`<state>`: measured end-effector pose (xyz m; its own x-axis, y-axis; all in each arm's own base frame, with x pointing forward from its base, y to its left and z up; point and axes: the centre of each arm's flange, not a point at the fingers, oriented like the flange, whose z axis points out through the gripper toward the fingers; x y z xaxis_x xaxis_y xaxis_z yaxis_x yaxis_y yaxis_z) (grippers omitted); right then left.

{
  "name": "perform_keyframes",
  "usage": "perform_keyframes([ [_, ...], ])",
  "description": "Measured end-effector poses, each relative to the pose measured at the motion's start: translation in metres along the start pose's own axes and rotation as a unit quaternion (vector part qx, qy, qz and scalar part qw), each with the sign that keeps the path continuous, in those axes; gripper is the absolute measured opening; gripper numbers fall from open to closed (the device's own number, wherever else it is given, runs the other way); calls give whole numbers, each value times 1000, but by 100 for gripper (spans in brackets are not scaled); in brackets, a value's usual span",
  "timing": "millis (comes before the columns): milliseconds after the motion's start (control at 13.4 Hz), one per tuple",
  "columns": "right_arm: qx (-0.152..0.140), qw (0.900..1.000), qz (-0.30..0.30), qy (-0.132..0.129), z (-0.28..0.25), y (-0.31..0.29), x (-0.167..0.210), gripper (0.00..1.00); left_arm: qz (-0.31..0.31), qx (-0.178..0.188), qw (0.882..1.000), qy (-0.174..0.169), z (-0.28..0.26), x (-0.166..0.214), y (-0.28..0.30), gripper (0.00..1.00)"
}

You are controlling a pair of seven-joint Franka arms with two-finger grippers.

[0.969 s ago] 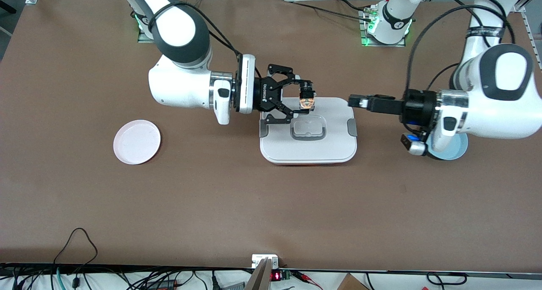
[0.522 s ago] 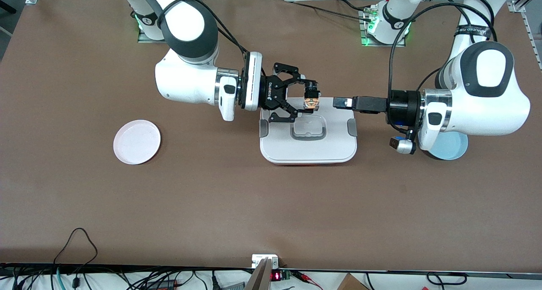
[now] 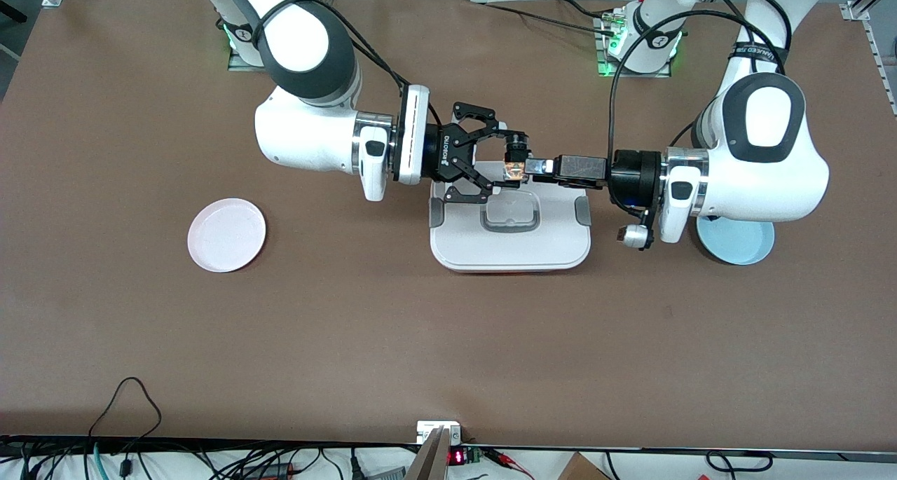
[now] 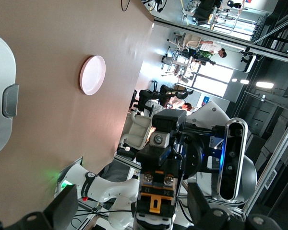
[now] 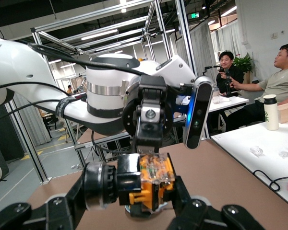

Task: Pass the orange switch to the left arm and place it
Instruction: 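Close the left gripper on the switch and open the right gripper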

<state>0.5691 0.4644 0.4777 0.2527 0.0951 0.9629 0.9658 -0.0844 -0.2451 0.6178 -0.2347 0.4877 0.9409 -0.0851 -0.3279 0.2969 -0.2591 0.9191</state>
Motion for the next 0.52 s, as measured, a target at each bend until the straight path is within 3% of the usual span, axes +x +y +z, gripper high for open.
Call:
perform_keyframes([
  [298,0,1000,1,3,0,0,1,73,-11,-3,1000,1,-1,-3,5,96],
  [447,0,1000,1,3,0,0,1,73,-10,-3,1000,2,-2,-6,9,76],
  [522,0,1000,2,3,0,0,1,73,-9,-4,1000,2,-2,-7,11,76],
])
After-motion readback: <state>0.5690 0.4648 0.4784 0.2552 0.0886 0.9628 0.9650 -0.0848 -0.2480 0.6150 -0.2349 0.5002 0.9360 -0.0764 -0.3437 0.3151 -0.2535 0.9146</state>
